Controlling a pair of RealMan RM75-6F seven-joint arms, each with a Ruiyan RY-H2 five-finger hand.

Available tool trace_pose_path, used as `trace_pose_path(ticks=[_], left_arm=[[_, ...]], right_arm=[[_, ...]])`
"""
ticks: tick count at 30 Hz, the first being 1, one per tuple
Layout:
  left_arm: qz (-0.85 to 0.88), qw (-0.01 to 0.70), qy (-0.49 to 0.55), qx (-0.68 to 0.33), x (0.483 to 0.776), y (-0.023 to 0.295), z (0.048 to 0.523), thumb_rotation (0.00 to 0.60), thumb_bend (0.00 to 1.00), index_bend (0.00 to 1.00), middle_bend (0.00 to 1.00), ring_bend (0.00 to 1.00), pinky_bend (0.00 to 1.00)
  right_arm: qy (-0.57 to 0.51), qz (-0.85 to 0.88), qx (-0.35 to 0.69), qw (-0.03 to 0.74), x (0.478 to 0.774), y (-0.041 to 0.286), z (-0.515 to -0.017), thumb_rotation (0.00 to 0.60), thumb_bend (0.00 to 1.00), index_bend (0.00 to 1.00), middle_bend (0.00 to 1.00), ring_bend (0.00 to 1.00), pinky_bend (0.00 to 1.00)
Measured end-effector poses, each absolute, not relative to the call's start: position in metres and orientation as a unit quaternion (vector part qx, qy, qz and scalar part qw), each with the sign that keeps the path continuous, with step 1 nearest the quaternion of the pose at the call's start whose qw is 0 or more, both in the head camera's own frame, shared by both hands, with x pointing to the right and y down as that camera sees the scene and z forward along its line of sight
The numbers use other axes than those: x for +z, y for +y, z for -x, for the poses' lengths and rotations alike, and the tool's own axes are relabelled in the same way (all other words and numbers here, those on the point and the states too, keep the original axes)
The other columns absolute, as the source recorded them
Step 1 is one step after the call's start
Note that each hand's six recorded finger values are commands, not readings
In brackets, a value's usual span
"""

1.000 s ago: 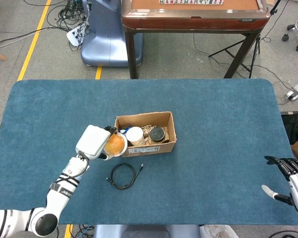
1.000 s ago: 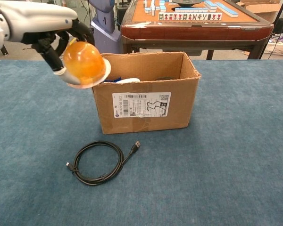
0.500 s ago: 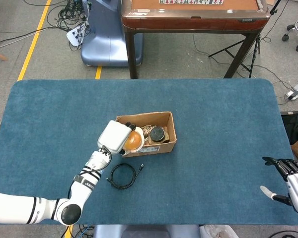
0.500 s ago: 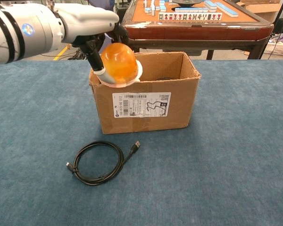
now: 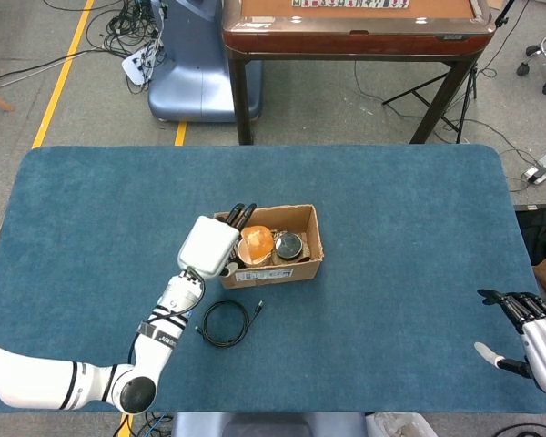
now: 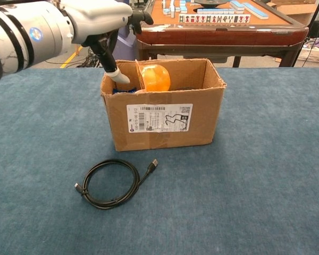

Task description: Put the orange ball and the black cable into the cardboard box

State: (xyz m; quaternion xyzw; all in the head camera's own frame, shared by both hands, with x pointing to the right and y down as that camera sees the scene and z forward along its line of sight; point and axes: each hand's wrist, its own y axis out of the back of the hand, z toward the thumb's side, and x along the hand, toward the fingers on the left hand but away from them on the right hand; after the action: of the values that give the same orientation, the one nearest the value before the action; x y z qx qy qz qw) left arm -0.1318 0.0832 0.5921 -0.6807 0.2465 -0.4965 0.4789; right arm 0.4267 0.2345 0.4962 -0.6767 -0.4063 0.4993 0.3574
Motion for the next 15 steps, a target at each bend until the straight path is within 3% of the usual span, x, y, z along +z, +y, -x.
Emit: trace_pose_path(ticks=[15], left_arm=[[0.665, 0.490, 0.211, -0.522, 0.572, 0.117, 0.172, 0.600, 0.11, 0.12, 0.15, 0.35, 0.68]], right_arm=[[-0.418, 0.669, 0.501, 0.357, 0.493, 0.232, -0.431, 0.600, 0.10, 0.25, 0.36, 0.29, 0.29]])
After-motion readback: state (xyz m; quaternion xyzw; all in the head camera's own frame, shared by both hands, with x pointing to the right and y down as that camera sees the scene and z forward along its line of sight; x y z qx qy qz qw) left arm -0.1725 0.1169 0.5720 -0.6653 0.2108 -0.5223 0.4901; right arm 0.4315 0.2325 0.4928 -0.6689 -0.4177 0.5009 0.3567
